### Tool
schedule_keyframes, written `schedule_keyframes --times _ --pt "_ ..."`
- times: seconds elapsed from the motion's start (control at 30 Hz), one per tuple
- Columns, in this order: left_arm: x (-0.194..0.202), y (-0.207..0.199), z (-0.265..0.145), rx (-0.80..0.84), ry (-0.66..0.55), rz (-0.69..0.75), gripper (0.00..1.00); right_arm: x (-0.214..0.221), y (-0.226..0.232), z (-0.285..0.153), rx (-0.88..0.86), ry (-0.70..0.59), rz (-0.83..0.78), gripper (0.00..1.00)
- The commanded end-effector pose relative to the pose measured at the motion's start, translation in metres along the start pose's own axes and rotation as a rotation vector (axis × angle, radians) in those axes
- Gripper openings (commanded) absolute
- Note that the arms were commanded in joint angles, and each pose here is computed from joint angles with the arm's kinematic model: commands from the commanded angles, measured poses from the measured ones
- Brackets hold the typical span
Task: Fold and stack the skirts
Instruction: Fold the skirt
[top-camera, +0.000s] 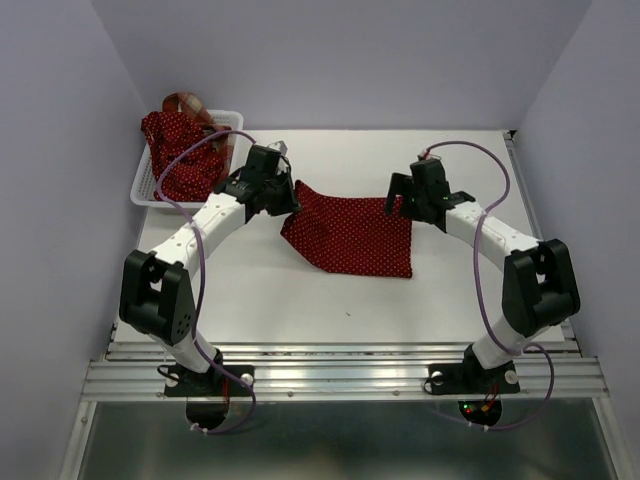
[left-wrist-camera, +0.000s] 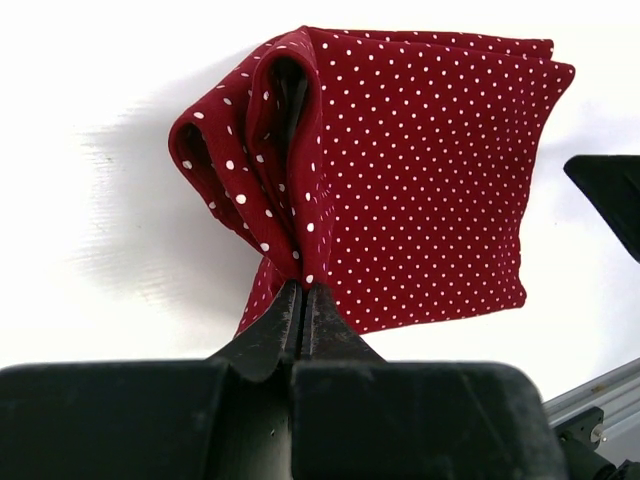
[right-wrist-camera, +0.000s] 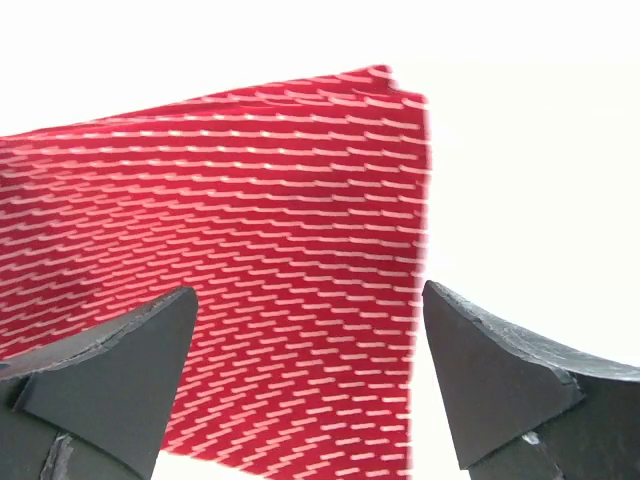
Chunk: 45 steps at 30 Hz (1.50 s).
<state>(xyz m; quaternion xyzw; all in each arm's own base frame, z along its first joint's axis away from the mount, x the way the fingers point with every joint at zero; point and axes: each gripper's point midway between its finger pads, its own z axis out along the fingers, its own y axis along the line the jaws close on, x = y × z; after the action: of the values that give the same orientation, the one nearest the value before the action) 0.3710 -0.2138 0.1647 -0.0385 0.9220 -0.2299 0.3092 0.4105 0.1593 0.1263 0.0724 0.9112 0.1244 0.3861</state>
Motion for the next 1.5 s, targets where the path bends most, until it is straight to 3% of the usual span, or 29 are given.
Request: schedule_keyframes --times 0.0,0.1,0.17,0.3,0.33,0.37,0.7,0.73,0.93,1.47 --pt "-0.03 -0.026 -0.03 0.06 -0.105 0.034 0.0 0.036 -0.039 0.001 0.118 0.091 0.002 0.99" --pt "-0.031 -0.029 -0.032 0.068 -0.107 0.041 0.0 0.046 -0.053 0.004 0.133 0.129 0.019 0.97" --pt "-0.03 -0.032 -0.032 0.071 -0.106 0.048 0.0 0.057 -0.058 0.006 0.138 0.16 0.026 0.86" --pt "-0.028 -0.036 -0.032 0.076 -0.102 0.054 0.0 0.068 -0.066 0.009 0.154 0.19 0.044 0.78" --pt "-0.027 -0.037 -0.031 0.078 -0.101 0.055 0.0 0.073 -0.068 0.01 0.162 0.201 0.045 0.68" --pt "-0.027 -0.037 -0.03 0.076 -0.098 0.053 0.0 0.074 -0.072 0.011 0.168 0.204 0.051 0.64" --pt "-0.024 -0.063 -0.028 0.116 -0.089 0.079 0.0 0.102 -0.073 0.026 0.138 0.284 0.049 0.43" --pt "-0.022 -0.068 -0.028 0.123 -0.088 0.084 0.0 0.106 -0.072 0.026 0.133 0.294 0.05 0.38" --pt "-0.021 -0.098 -0.023 0.172 -0.082 0.12 0.0 0.114 -0.076 0.029 0.127 0.312 0.055 0.31" --pt "0.013 -0.178 0.027 0.256 0.013 0.157 0.0 0.116 -0.061 0.024 0.023 0.33 0.078 0.29"
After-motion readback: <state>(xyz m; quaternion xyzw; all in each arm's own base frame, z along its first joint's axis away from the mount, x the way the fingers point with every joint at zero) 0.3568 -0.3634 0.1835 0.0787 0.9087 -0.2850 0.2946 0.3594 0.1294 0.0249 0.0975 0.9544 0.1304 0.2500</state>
